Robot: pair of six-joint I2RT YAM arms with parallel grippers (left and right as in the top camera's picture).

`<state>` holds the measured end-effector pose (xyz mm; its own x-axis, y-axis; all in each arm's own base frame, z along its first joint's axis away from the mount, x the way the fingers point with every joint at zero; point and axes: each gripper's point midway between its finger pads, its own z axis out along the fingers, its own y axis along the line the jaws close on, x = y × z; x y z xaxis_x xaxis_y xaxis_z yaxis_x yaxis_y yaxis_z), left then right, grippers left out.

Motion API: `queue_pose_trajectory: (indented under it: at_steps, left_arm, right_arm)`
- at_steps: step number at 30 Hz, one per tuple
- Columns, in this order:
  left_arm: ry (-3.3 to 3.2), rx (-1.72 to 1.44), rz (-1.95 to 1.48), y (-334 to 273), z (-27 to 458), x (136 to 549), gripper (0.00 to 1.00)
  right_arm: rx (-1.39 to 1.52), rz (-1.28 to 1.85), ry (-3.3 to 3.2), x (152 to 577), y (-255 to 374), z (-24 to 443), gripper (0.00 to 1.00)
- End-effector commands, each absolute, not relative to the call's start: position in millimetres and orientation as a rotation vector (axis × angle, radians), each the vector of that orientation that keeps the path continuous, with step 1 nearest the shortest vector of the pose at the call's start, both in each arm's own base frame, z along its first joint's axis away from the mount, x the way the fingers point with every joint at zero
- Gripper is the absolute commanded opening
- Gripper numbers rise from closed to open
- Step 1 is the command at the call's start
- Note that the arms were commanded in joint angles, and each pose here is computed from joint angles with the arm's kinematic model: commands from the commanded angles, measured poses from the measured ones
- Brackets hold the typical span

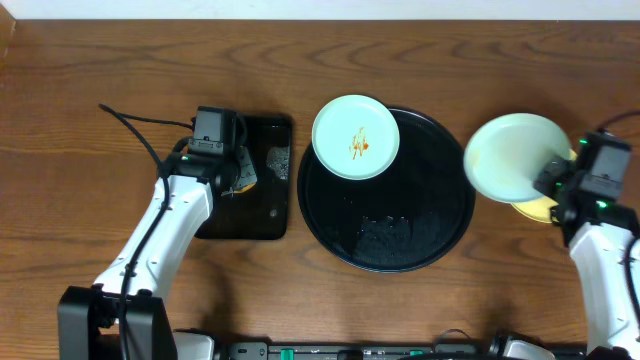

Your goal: Clean dirty plates on tray and stack at the side

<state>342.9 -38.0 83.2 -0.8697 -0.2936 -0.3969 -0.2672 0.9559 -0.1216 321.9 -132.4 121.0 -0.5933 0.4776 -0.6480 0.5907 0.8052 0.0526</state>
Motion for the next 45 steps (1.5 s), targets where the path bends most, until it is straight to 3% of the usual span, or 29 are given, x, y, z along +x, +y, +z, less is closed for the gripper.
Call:
queue_pose_trajectory:
  at_steps: [1,14,15,17,19,21,22,26,31,45]
  left_arm:
    - [2.708,-0.385,-0.067,-34.9,77.8,338.6,0.07]
    - [2.722,-0.386,-0.062,-34.5,76.4,335.5,0.07]
    - [2.722,-0.386,-0.062,-34.5,76.4,335.5,0.07]
    - [2.722,-0.386,-0.062,-34.5,76.4,335.5,0.08]
    - [2.722,-0.386,-0.062,-34.5,76.4,335.5,0.07]
    - [2.722,-0.386,-0.062,-34.5,76.4,335.4,0.07]
    - [2.722,-0.386,-0.062,-34.5,76.4,335.4,0.08]
    - [2.722,-0.386,-0.062,-34.5,76.4,335.3,0.08]
    - [2.724,-0.386,-0.061,-34.4,76.2,334.8,0.07]
    - [2.729,-0.387,-0.059,-34.3,75.7,333.8,0.07]
  right_arm:
    - [0.964,-0.173,2.24,318.8,-157.1,124.0,0.01]
    - [1.151,-0.183,2.21,304.4,-198.4,99.4,0.04]
    - [1.144,-0.165,2.208,306.5,-196.9,100.0,0.14]
    - [1.114,-0.086,2.211,314.1,-188.4,100.9,0.49]
    - [1.059,0.067,2.221,325.6,-170.4,103.3,0.63]
    - [0.997,0.234,2.231,335.4,-149.2,106.6,0.94]
    - [0.964,0.313,2.233,339.5,-139.0,109.2,0.99]
    - [0.771,0.577,2.232,354.2,-96.9,124.6,0.99]
    - [0.563,0.621,2.329,358.3,-52.0,125.2,0.99]
    - [-0.046,0.341,2.591,388.2,50.7,176.2,0.99]
